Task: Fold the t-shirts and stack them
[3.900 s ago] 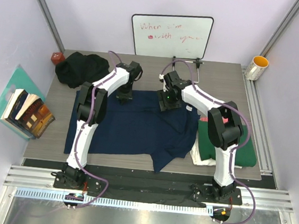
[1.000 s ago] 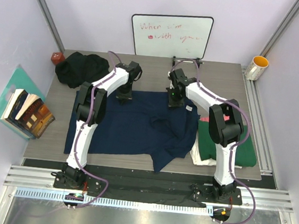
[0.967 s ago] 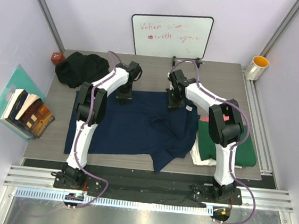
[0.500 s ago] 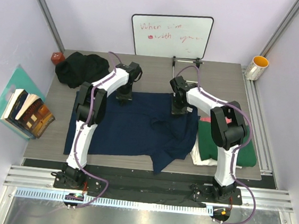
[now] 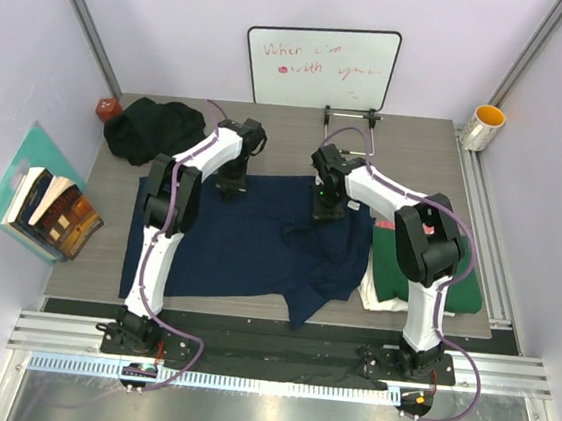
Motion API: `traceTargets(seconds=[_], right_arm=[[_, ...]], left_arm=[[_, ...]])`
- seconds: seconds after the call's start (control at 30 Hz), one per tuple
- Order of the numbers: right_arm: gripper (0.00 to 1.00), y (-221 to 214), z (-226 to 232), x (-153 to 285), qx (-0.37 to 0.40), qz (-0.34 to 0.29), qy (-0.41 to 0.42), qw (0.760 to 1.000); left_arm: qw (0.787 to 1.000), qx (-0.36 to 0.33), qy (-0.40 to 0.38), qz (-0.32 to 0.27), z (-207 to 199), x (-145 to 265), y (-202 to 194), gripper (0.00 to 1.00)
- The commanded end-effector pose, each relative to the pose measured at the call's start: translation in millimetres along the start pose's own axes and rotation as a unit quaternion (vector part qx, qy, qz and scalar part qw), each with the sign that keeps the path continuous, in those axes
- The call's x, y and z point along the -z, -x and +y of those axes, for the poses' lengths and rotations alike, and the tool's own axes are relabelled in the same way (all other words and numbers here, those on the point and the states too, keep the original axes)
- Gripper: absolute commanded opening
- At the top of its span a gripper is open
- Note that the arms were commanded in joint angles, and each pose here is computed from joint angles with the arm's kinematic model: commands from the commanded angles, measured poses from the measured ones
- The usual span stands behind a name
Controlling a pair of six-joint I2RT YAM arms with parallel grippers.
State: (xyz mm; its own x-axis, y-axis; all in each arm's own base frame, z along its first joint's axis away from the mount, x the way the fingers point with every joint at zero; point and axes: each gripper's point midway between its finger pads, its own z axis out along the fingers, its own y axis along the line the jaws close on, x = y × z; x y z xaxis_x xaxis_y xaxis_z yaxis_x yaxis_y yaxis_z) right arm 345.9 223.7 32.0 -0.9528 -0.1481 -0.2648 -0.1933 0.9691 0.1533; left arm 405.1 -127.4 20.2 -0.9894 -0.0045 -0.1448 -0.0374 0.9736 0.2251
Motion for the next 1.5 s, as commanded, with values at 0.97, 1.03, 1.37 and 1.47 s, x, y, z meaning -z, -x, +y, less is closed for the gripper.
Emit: traceTargets(seconds=[0.97, 1.03, 1.37, 1.47], right_arm=[[0.21, 41, -5, 37, -0.007, -0.056, -0.012, 0.998], [0.19, 45, -15, 23, -0.011, -0.052, -0.035, 0.998], [0.01, 33, -24, -40, -0.032, 0.001, -0.024, 0.999], [0.01, 32, -30, -48, -0.035, 0.012, -0.034, 0.999]], left_arm=[[0.993, 0.098, 0.007, -0.062, 82, 45, 19, 0.37], [0.993, 0.111, 0.017, -0.037, 96, 34, 1, 0.37], [0.986, 0.152, 0.042, 0.046, 133, -22, -57, 0.31], [0.985, 0.154, 0.053, 0.048, 138, -25, -56, 0.18]])
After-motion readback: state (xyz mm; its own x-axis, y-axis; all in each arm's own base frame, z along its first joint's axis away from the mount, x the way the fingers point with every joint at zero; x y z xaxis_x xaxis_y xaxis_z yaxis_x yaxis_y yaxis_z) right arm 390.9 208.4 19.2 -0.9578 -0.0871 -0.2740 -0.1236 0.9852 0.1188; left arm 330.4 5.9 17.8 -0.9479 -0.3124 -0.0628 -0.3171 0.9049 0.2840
